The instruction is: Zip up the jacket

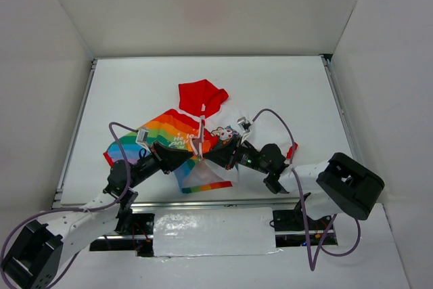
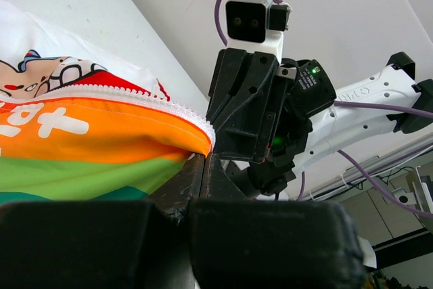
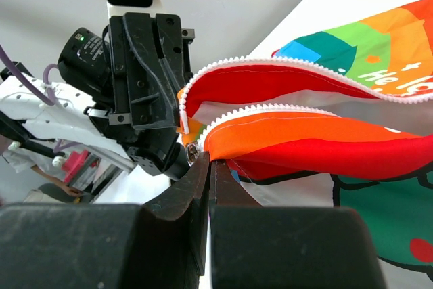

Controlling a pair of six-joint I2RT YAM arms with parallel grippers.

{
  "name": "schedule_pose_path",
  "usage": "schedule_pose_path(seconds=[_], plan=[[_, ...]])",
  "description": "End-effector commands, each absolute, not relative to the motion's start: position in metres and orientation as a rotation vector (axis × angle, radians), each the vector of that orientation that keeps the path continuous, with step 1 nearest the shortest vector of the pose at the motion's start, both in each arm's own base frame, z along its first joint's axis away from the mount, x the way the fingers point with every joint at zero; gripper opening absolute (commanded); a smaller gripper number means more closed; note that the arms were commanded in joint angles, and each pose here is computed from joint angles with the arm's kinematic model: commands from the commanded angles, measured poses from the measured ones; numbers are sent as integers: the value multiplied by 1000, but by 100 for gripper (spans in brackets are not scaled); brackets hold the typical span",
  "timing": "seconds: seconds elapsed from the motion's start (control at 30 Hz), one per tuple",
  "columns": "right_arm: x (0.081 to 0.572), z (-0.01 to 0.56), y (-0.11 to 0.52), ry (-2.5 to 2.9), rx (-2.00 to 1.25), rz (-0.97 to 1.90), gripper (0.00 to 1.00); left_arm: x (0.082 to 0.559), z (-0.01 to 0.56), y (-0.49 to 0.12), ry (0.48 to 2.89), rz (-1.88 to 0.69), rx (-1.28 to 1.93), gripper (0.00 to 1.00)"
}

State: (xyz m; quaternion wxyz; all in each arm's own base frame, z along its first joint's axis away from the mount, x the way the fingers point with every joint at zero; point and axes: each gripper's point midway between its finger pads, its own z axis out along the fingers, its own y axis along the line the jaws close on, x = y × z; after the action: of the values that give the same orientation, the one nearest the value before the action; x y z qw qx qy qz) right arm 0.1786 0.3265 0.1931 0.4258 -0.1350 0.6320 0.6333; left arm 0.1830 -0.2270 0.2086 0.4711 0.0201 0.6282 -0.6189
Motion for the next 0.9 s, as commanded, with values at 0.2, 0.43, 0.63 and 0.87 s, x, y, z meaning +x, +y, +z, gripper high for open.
schedule_pose_path(seconds=[0.2,0.43,0.63,0.87], plan=[[170,269,316,1219,-378,1669,0,177,221,-226,1471,-1534,79,0],[171,272,317,1214,-379,1670,0,179,219,-228,1485,-1534,75,0],[171,273,316,1214,-383,1670,0,181,217,-230,1496,-1531,77,0],[175,272,316,1227,-373,1657,0,178,220,-233,1487,-1552,97,0]])
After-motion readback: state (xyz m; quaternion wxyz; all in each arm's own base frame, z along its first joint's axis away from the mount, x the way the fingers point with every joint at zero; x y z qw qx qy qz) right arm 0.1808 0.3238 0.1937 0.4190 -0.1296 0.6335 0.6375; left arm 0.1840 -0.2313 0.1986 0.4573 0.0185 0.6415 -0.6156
